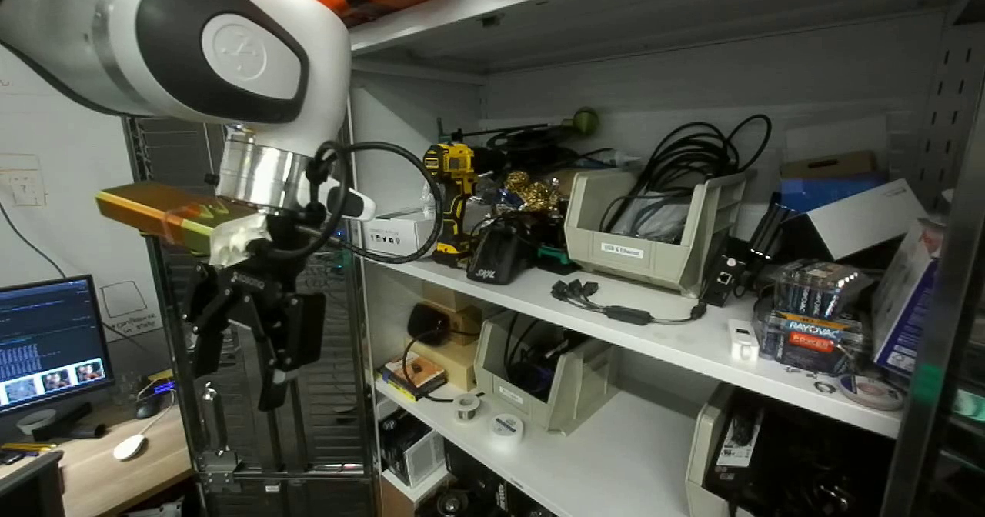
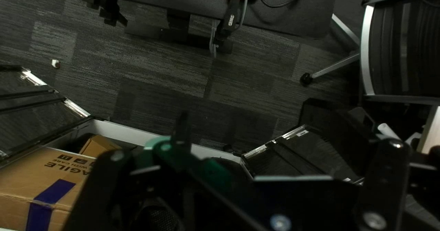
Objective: Pick up the black cable and put it in the tool box
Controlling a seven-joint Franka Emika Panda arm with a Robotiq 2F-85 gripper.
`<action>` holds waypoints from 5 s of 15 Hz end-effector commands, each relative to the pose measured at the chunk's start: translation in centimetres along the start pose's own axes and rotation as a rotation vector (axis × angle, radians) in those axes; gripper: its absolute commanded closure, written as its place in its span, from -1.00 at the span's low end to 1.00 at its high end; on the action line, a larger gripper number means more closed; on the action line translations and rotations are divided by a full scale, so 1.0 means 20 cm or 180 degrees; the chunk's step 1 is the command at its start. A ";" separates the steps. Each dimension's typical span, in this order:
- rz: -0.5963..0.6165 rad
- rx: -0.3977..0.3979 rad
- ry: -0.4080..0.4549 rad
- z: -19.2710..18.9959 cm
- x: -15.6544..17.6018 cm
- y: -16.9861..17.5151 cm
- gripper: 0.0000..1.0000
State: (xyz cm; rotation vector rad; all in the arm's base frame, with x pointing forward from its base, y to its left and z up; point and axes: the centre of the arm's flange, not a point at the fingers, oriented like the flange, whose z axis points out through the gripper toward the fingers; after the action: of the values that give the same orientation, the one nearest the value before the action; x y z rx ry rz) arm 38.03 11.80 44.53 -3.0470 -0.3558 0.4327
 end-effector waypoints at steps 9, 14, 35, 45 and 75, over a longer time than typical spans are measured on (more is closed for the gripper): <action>0.1322 -0.0108 0.0906 -0.16 0.59 0.40 -1.00; 0.2092 -0.0178 0.1405 -0.40 0.91 0.67 -1.00; 0.4065 -0.0127 0.1661 -0.43 1.34 1.28 -1.00; 0.4006 0.0023 0.1421 -0.46 1.29 1.16 0.59; 0.4392 0.0351 0.4325 -1.21 1.23 0.99 0.65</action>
State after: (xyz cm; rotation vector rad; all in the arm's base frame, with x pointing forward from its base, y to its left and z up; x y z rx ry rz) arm 67.62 -2.30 56.89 -2.3312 1.6014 -1.3423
